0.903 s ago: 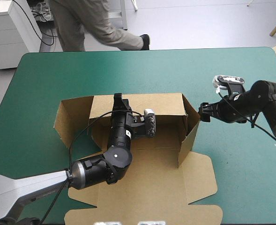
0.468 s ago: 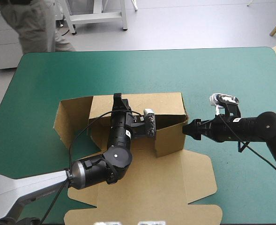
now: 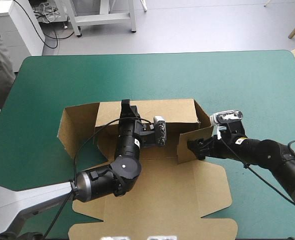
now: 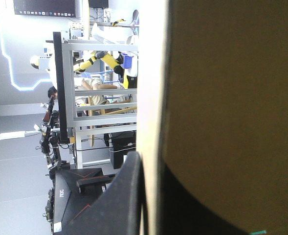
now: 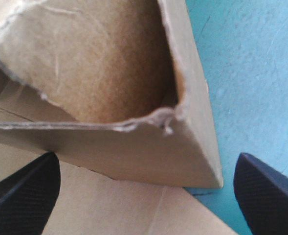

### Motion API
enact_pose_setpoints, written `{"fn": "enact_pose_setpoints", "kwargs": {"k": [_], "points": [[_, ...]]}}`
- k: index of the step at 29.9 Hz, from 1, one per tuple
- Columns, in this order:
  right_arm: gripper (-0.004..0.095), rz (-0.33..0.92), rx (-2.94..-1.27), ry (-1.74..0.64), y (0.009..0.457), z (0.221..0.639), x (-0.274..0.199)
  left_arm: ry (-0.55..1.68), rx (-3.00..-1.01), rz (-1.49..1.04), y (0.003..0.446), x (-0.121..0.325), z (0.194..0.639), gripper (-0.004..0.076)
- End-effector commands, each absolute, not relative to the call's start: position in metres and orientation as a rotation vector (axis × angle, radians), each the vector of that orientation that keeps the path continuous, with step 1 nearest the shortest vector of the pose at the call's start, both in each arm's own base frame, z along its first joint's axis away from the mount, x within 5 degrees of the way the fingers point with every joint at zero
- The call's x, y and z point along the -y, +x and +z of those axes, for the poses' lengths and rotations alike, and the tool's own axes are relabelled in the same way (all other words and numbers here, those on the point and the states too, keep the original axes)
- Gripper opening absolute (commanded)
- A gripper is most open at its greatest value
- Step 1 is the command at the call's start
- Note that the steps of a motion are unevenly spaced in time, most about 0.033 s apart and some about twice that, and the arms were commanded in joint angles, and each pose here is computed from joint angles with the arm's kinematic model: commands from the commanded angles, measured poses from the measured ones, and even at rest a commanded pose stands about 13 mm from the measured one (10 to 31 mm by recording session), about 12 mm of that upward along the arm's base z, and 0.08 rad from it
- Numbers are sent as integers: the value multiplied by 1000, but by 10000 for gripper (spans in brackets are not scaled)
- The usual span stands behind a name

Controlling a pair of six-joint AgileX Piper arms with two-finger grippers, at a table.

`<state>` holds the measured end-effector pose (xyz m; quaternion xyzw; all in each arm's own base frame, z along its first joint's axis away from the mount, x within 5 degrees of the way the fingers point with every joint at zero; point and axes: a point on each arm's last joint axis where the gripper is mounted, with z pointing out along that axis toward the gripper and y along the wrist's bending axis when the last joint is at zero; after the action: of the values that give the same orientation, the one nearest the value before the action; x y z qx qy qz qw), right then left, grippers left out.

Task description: Fold the box

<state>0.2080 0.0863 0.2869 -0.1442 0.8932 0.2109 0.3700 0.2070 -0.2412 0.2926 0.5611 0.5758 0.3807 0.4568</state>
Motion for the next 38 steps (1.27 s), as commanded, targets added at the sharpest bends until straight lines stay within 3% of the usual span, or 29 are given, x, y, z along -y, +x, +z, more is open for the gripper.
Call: {"fn": "enact_pose_setpoints", "kwargs": {"k": [1, 12, 20, 25, 38], "points": [[862, 438, -2129, -434, 211, 304, -93, 1297, -1404, 952, 205, 236, 313, -8], [861, 351, -2014, -496, 207, 308, -113, 1297, -1404, 952, 205, 236, 313, -8], [861, 399, -1990, -443, 217, 280, -128, 1297, -1404, 952, 205, 236, 313, -8], [861, 434, -1912, -394, 230, 276, -135, 1301, -1401, 955, 205, 236, 313, -8], [861, 440, -1912, -385, 228, 279, -134, 1299, -1403, 952, 205, 236, 313, -8]]}}
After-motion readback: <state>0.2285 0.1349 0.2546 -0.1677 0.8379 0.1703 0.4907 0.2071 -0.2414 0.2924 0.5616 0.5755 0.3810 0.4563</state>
